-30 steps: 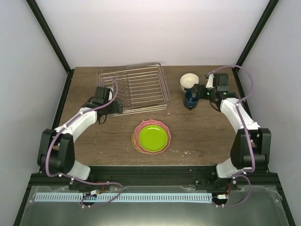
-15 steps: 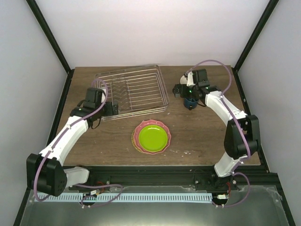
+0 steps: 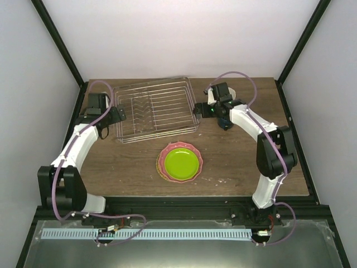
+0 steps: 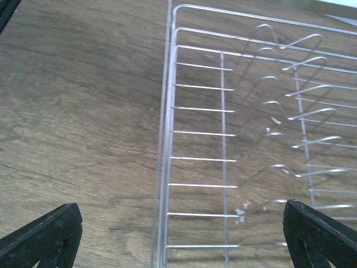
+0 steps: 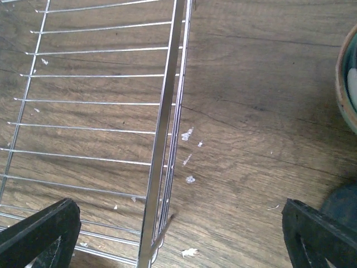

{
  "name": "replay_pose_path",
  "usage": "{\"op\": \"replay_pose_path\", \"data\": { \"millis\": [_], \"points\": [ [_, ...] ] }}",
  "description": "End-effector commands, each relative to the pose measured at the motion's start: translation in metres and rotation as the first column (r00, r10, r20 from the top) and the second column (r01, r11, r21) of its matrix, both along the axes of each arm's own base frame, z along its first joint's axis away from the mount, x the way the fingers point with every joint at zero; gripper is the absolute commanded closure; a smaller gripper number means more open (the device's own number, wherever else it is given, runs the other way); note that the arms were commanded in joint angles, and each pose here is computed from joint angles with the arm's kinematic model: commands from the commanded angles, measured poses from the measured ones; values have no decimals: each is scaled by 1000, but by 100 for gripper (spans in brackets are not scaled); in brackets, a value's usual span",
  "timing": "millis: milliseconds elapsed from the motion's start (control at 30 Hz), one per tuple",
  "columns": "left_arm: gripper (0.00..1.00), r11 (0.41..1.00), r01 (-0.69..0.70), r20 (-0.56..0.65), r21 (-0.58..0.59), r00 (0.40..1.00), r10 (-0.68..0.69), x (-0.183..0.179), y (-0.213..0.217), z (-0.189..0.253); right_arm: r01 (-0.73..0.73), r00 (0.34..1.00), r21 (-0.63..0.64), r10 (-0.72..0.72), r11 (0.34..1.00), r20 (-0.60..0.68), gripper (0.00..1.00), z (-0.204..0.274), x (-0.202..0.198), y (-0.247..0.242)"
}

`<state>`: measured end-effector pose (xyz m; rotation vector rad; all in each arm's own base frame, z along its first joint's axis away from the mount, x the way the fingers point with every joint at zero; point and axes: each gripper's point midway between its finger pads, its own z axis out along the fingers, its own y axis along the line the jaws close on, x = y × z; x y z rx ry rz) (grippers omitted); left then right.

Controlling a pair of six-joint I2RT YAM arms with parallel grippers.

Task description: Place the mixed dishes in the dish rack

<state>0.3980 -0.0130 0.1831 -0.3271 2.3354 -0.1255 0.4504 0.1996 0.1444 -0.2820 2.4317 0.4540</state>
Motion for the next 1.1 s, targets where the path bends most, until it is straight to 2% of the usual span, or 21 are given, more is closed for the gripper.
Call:
{"op": "replay_pose_path", "data": {
  "millis": [0,167,400,567,1067],
  "points": [
    [0,999,-34,42,-10,999,34,13,13,11,-3,1000,-14,4,1000,22,0,13,4,7],
    [0,995,-95,17,11,995,95,12,35,-1,-5,1000,-61,4,998,-19,0,-3,-7,5],
    [0,985,-159,-3,-60,987,159,16,58,-25,-6,998,-104,0,995,-61,0,-19,-21,1],
    [0,981,-184,-33,-58,983,182,20,68,-40,-11,996,-135,-1,991,-87,0,-29,-29,-1],
    [0,981,-186,-22,-47,982,185,24,74,-37,-42,987,-195,10,980,-162,0,-48,-64,-17]
  ]
}}
